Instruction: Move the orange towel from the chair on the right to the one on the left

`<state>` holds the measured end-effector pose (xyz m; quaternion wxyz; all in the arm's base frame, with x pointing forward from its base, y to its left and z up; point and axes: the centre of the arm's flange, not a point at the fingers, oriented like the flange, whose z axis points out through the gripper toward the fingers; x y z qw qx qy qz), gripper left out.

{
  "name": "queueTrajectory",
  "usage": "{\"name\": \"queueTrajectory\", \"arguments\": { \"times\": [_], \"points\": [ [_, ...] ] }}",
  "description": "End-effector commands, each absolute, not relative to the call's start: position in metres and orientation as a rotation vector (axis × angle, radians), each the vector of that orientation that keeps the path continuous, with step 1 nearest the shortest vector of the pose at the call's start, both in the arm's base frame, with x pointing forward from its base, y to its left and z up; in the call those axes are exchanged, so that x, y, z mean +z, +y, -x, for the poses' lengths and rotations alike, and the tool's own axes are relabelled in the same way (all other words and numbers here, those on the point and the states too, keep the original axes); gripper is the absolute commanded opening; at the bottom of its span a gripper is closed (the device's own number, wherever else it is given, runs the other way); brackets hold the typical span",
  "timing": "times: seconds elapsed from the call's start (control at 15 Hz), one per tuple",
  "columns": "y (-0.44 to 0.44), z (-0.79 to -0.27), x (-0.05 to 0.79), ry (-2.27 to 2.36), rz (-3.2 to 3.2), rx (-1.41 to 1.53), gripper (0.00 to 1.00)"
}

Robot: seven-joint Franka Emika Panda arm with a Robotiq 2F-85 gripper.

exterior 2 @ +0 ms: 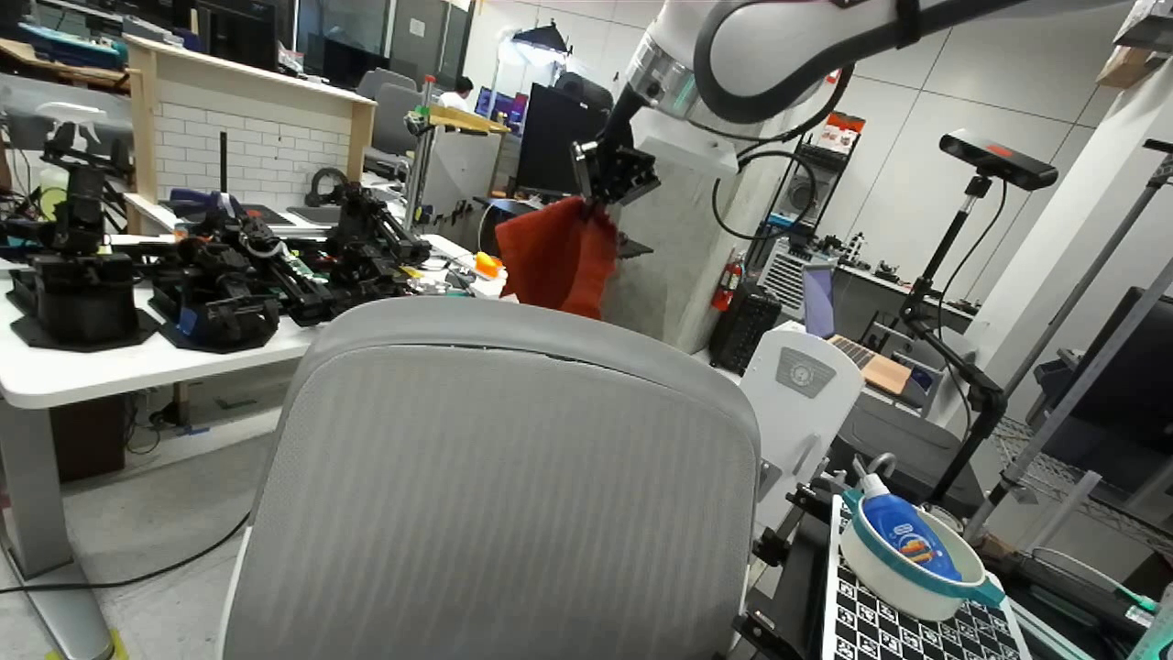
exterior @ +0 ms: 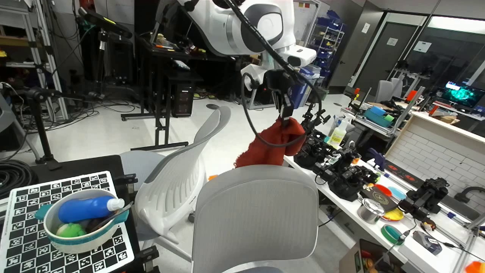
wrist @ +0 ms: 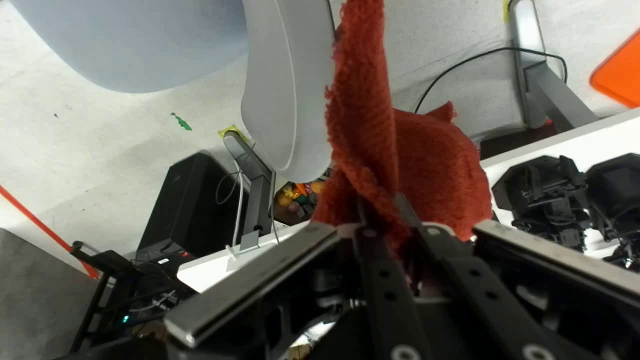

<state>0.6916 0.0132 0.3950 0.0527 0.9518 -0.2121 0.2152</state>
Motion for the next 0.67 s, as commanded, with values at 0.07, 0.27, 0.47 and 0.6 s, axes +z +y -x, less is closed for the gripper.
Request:
{"name": "queueTrajectory", "arguments": {
  "times": [0.07,0.27,0.47,0.6],
  "points": [
    [0.003,-0.616,0.358,-0.730,-2.881,0.625,0.03],
    [0.004,-0.574,0.336,-0.786,-2.887,0.601,0.03],
    [0.001,-0.536,0.315,-0.855,-2.891,0.586,0.03],
    [-0.006,-0.521,0.308,-0.900,-2.884,0.580,0.03]
  ]
}}
